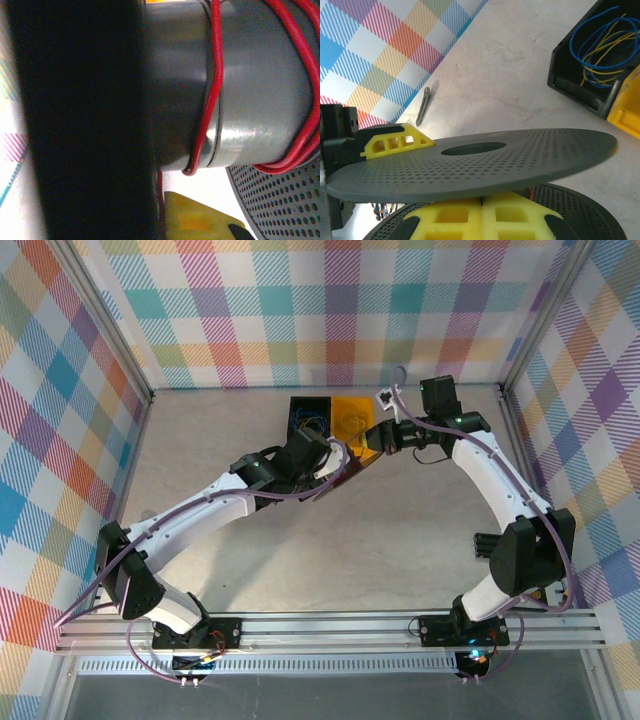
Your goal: Wrap the cables
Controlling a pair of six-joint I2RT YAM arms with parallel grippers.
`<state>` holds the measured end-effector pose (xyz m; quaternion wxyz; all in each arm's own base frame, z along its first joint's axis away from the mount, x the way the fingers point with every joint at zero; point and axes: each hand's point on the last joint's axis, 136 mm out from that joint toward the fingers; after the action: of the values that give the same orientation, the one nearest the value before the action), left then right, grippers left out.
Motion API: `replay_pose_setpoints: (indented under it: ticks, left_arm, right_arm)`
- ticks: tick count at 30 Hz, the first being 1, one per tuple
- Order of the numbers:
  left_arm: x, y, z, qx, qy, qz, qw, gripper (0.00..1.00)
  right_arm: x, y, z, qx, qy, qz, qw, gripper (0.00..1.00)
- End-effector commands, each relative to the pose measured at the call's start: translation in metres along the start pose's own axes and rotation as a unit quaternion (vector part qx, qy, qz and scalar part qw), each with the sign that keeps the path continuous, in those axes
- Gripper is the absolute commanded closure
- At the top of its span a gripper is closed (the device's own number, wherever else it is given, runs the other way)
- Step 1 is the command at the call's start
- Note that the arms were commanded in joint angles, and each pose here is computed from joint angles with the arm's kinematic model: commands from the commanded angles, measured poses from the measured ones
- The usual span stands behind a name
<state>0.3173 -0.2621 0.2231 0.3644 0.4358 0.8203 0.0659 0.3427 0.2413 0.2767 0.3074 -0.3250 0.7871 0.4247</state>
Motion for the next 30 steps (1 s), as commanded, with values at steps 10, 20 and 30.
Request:
replay_pose_setpoints:
  ticks: [10, 20, 30]
  left_arm:
    - [0.118, -0.024, 0.013, 0.051, 0.262, 0.108, 0.958, 1.0]
    - [0.097, -0.025, 0.013, 0.065, 0.25, 0.096, 0.961, 1.0]
    - [0.095, -0.023, 0.011, 0.058, 0.244, 0.093, 0.964, 1.0]
  right_arm:
    - [-0.032, 0.14, -0.017, -0.204, -0.033, -0.174, 0.963, 1.0]
    - [-0.023, 0.152, 0.013, -0.208, 0.009, -0.194, 0.959, 1.0]
    - [-0.022, 0.133, 0.024, -0.138, 0.027, -0.207, 0.968, 1.0]
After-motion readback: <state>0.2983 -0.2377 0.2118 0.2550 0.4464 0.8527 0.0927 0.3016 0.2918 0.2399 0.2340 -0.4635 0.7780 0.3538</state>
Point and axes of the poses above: each hand's point on the last joint's axis, 136 mm out from that joint toward the fingers, its own z axis out along the fingers, its own y axis along the line the jaws close on, x = y × z, and after that the axes turned 7 degrees about -z, right-handed
